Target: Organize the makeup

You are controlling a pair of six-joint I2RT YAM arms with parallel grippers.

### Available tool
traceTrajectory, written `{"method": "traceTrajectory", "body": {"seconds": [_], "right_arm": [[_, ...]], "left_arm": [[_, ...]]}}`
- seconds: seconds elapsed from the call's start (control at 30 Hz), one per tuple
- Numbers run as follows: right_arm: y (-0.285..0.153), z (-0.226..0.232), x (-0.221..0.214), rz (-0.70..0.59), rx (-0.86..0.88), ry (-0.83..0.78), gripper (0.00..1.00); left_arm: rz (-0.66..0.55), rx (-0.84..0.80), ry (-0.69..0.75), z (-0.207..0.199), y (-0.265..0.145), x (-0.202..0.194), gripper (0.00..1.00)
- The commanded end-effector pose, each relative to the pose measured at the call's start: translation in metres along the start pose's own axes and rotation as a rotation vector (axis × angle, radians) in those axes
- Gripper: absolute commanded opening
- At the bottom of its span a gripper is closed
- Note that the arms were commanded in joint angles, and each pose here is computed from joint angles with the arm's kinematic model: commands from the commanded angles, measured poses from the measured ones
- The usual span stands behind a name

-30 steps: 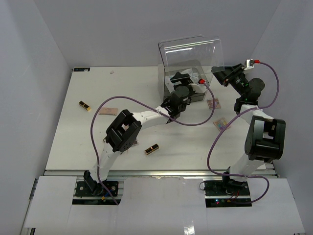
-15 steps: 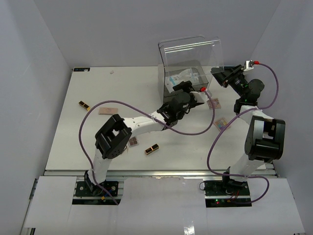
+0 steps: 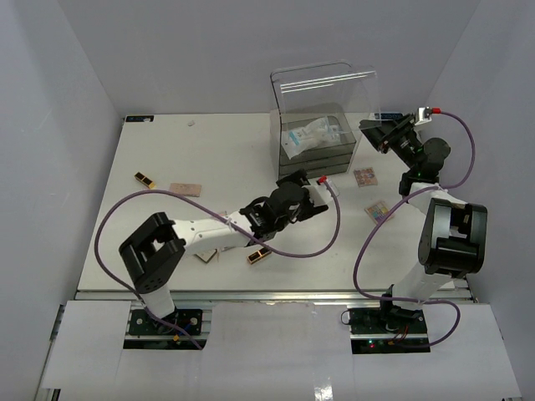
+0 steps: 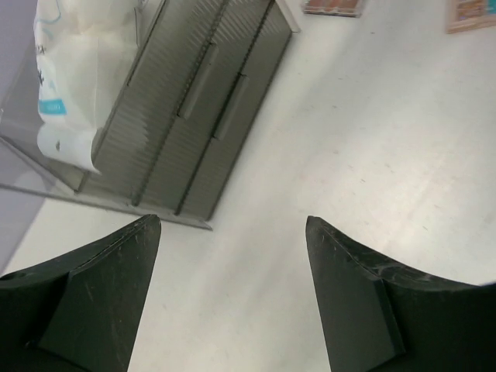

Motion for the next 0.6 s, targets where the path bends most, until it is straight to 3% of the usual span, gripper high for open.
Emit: {"method": "traceTrajectory", "body": {"seconds": [0.0, 0.1, 0.3, 0.43, 0.57], "right_arm": [[-0.013, -0.008, -0.008, 0.02, -0.121, -0.101, 0.45], [-0.026, -0.038, -0.012, 0.022, -0.335, -0.19, 0.46], [-0.05, -0.073, -0.02, 0.042, -0.527, -0.317, 0.47], [-0.055, -0.081, -0.026, 0.115, -0.522, -0.381, 0.54], [-0.054, -0.08, -0.043, 0.35, -0.293, -0.472, 0.68]], "left_arm": [[-0.084, -0.034, -0.238, 0.025, -0.056, 0.027, 0.86], [-0.107, -0.024, -0.328, 0.043, -0.086, 0.034, 0.87], [-0.144, -0.004, -0.533, 0.088, -0.126, 0.027, 0.89], [-0.137, -0.027, -0.672, 0.112, -0.128, -0.004, 0.9], [-0.104, -0.092, -0.812, 0.123, -0.122, -0.044, 0.91]]}}
Point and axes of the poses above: each gripper's point midway between its finger pads, its own y axis out along the fingers, its own z axis along the line the jaws close on, x = y × z, the point moved 8 cm from there along -y, back along the fingers, and after that the axes turned 8 degrees about y, right-handed, at the moved point
